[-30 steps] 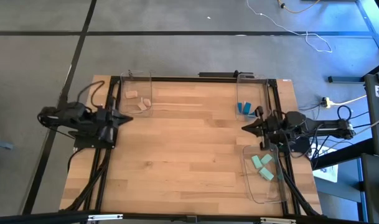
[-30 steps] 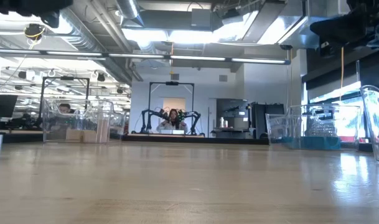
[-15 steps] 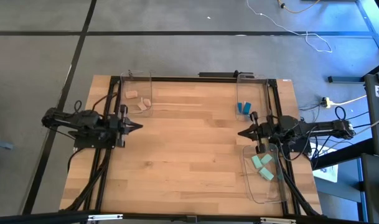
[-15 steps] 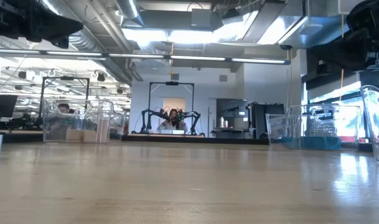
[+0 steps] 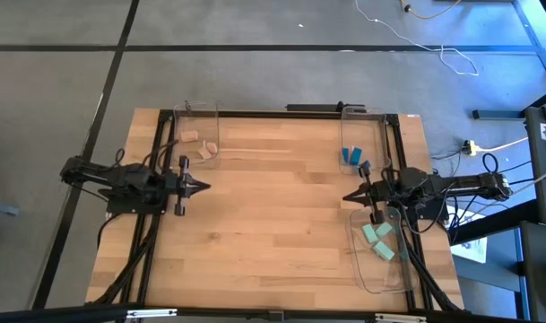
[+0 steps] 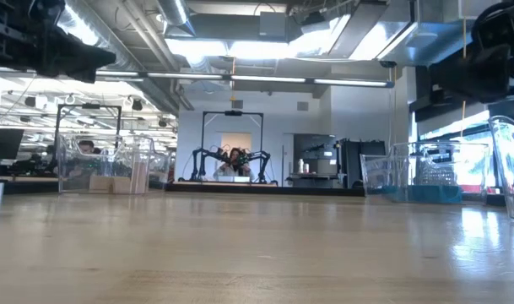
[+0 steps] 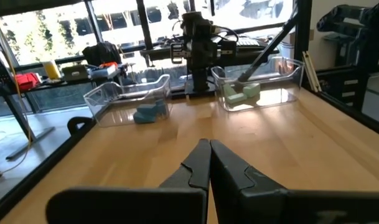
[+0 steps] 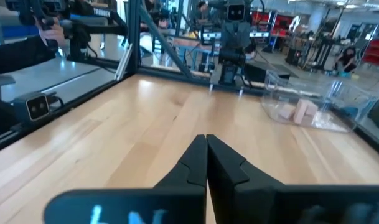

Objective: Sort & place blocks by color
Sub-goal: Return to Home Position

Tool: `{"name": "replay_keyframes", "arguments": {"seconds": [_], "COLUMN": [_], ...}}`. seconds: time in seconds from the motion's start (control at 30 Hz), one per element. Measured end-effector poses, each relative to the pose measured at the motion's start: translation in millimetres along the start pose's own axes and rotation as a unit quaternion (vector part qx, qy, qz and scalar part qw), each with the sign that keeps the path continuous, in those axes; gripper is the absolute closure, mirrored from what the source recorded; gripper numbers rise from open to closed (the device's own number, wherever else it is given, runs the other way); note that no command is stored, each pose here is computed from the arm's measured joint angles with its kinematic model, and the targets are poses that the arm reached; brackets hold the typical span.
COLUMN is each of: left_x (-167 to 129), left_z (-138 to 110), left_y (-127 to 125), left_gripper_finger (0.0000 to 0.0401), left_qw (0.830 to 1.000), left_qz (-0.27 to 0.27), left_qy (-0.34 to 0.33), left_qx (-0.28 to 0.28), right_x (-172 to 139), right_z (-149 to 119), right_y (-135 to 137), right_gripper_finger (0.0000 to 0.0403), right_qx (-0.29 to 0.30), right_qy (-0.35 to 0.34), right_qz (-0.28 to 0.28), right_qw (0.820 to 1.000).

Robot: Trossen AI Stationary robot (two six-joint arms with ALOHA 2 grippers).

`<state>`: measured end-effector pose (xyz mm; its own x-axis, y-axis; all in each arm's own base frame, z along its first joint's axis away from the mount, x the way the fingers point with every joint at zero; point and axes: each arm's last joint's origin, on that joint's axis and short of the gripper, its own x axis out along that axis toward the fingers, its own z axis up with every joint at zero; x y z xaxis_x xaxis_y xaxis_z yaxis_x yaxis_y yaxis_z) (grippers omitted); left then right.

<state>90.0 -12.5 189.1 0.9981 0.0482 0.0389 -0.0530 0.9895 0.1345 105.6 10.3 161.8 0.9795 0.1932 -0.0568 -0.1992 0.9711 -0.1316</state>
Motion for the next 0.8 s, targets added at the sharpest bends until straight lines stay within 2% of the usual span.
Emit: {"name": "replay_keyframes", "arguments": {"seconds": [0.23, 0.43, 0.63, 0.8], "left_x": [5, 5, 5, 5], "left_z": [-17, -15, -17, -17], "left_y": [-4, -3, -2, -2], "left_gripper_finger": [0.0401, 0.0401, 0.0394, 0.0388], "left_qw": [1.000, 0.999, 0.999, 0.999], "left_qz": [0.003, 0.008, 0.028, 0.028], "left_qy": [-0.011, -0.023, -0.010, -0.010], "left_qx": [-0.028, -0.036, -0.018, -0.019], "right_x": [0, 0, 0, 1], "right_z": [-4, -1, -1, -2], "right_y": [1, 4, 6, 8], "right_gripper_finger": [0.0403, 0.0403, 0.0403, 0.0401], "right_qx": [0.031, 0.055, 0.060, 0.098], "right_qy": [0.019, 0.005, 0.004, 0.015], "right_qz": [0.005, 0.066, 0.103, 0.128], "right_qw": [0.999, 0.996, 0.993, 0.987]}}
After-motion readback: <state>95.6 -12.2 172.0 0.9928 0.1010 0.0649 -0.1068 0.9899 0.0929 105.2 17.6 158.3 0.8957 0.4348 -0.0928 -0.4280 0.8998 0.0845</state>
